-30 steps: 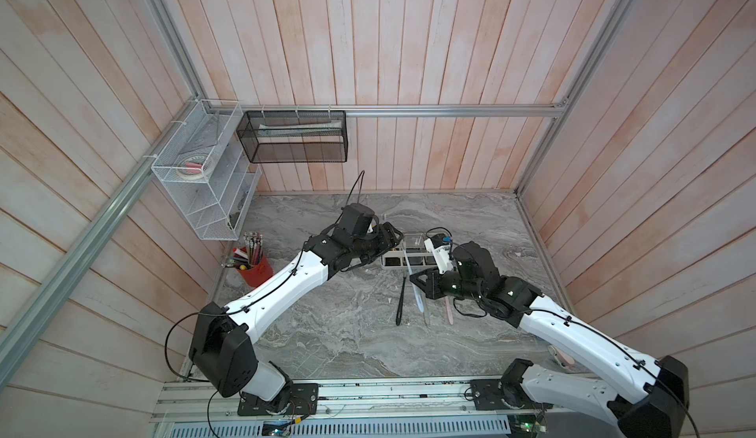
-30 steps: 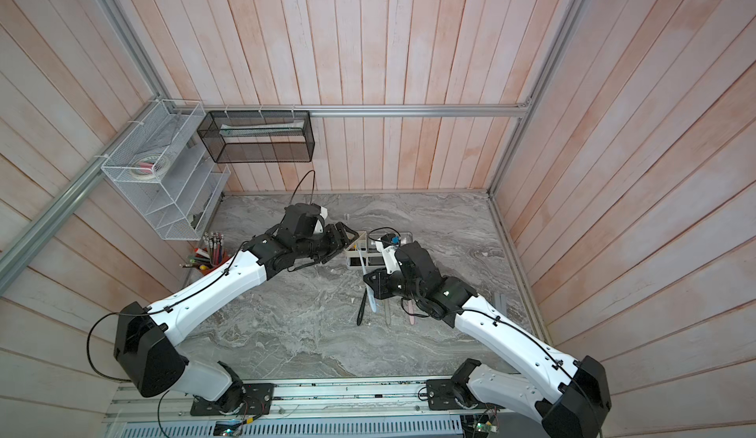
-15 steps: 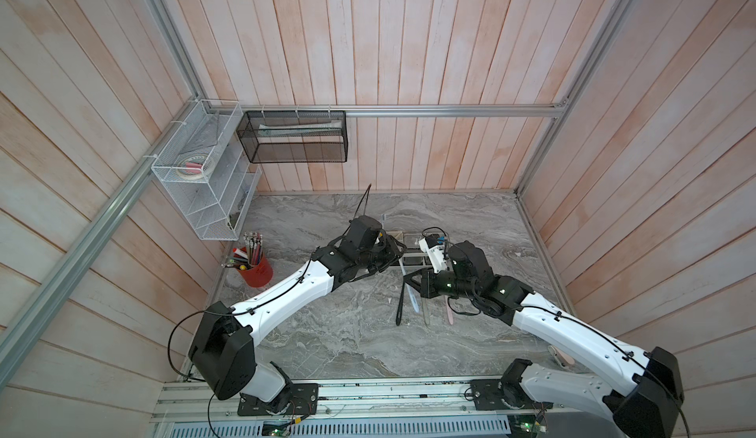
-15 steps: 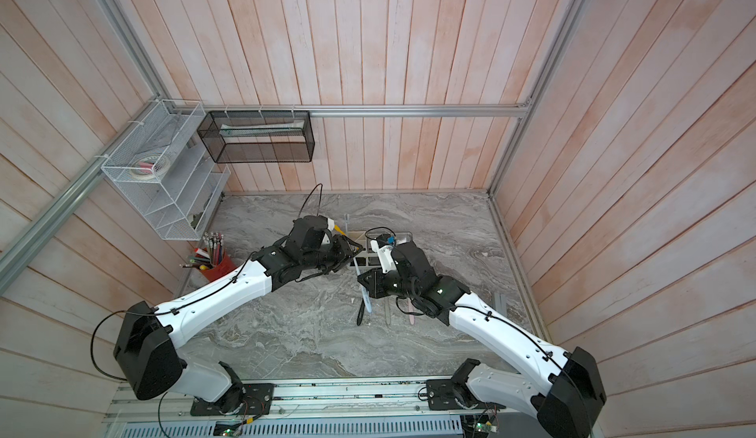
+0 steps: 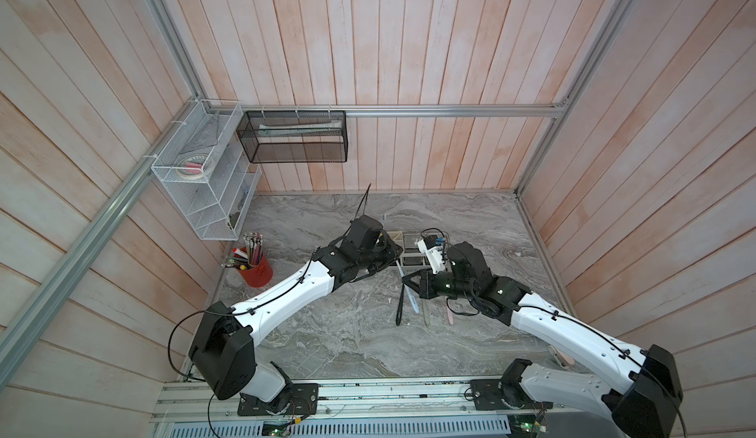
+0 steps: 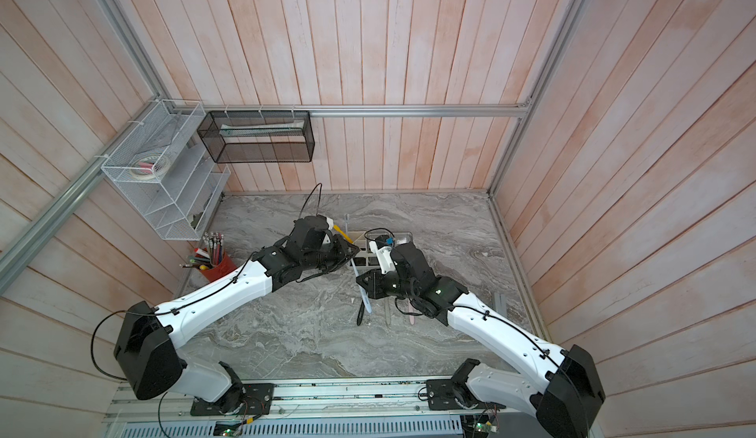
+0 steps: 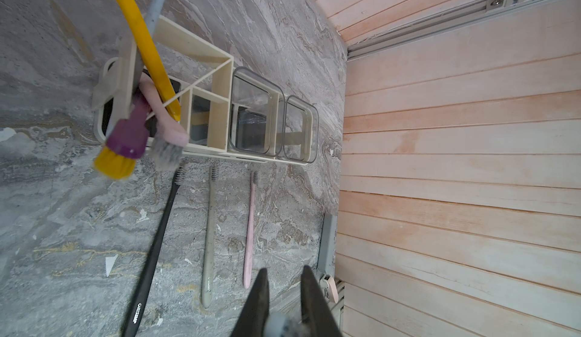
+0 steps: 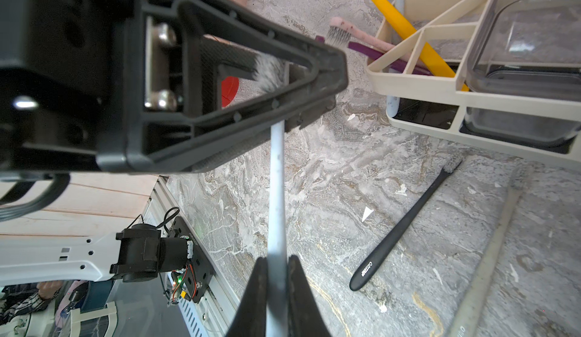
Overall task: Place the toothbrush into the toothbrush holder
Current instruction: Pick up the toothbrush from the center of the board.
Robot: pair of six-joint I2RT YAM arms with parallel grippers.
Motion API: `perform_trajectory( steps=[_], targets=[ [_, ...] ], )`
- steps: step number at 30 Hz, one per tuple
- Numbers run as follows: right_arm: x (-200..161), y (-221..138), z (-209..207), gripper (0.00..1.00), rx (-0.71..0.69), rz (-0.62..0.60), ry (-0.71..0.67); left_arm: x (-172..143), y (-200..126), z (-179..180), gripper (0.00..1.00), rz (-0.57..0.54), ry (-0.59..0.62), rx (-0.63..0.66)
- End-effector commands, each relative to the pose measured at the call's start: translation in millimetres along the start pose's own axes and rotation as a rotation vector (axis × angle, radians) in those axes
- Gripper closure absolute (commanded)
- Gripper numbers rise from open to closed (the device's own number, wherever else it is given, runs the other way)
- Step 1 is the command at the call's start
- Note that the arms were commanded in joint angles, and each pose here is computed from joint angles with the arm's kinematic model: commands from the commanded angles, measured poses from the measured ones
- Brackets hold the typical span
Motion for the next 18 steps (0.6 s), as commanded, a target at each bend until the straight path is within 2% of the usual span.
perform_trajectory(
  steps=[1,4,7,14,18],
  targets=[
    [-0.6,2.7,2.5,0.95,0.015,-0.004,-0.002,-0.6,1.3,-0.4,0.82,0.000,0.019,0.019],
    [-2.1,2.9,1.3,0.95,0.012,0.001,-0.001,-0.7,1.1,0.0,0.93,0.002,0.023,0.027],
    [-3.2,2.2,-0.2,0.95,0.007,0.001,0.002,-0.2,0.8,-0.4,0.98,0.001,0.027,0.032],
    [-4.6,1.2,-2.0,0.94,-0.004,0.004,-0.001,0.8,0.8,-3.9,1.00,0.004,0.036,0.030],
    [-3.9,0.3,-3.9,0.88,-0.018,0.002,-0.005,1.4,1.2,-3.7,1.00,0.003,0.040,0.035]
  ],
)
Point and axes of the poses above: each gripper's point midway between its finger pads, its own y axis out along the fingers, its own z axis along the line the jaws close on, x = y × z, the point moved 1 cm from there along -y, back along the fingers, and after that the axes turned 1 degree about -y, right-handed, at the moved point
